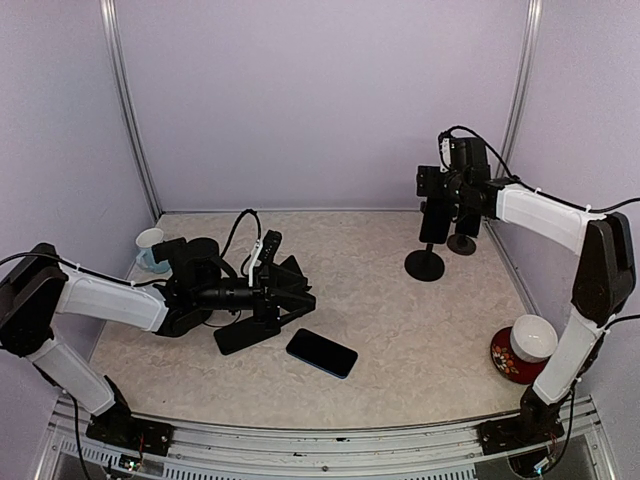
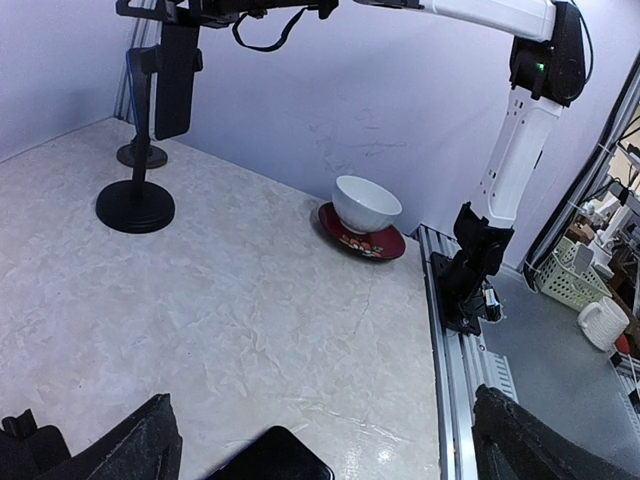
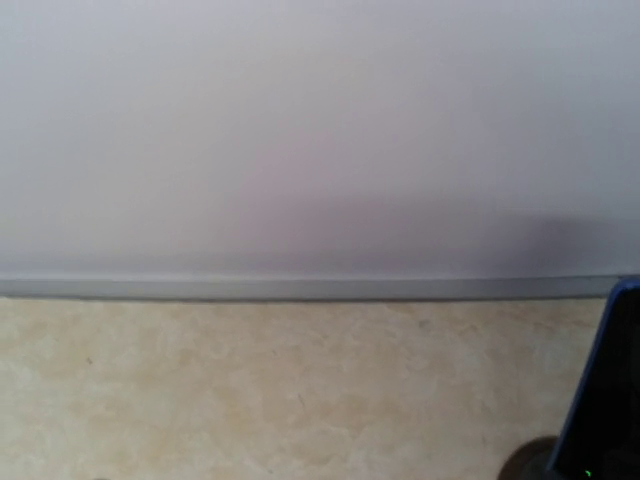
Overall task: Place the phone on the phone stand
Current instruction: Move the phone stand with the phone to the center of the board.
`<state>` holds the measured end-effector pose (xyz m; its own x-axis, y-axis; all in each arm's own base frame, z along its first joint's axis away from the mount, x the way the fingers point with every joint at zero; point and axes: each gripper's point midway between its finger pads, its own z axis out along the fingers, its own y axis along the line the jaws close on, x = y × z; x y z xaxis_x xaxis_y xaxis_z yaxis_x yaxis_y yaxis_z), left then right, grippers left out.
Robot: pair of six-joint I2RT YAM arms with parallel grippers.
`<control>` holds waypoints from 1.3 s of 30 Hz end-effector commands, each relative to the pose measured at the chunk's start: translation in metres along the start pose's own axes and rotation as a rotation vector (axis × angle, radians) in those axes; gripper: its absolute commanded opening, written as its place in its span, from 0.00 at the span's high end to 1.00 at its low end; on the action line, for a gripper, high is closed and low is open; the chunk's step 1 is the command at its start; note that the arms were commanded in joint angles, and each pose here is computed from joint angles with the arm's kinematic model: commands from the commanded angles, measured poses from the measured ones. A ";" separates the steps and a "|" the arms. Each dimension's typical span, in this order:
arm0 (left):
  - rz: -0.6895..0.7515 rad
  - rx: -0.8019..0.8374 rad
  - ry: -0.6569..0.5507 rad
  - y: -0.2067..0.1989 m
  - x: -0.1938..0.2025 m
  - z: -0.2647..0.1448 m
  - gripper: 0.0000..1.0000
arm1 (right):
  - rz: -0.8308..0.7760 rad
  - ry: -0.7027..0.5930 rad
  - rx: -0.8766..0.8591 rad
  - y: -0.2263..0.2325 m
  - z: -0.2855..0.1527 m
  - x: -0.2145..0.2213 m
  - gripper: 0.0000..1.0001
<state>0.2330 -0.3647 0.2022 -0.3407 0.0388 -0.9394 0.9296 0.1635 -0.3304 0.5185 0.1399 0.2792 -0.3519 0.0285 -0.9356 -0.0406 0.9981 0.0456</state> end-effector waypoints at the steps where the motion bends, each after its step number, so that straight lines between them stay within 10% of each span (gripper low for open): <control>1: 0.006 0.007 -0.003 0.002 0.001 0.001 0.01 | 0.024 -0.103 -0.006 -0.002 -0.013 -0.042 0.09; 21: -0.006 0.009 0.003 0.005 0.004 0.003 0.01 | 0.024 -0.247 -0.148 0.022 -0.114 -0.091 0.00; 39: -0.004 0.011 -0.002 0.002 0.002 0.002 0.01 | -0.159 -0.173 -0.488 0.096 -0.163 0.041 0.00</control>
<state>0.2340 -0.3664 0.1914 -0.3603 0.0568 -0.9311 0.9229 0.1666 -0.3470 0.3651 0.2126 0.2951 -0.2155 -0.0863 -0.9727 -0.4422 0.8967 0.0184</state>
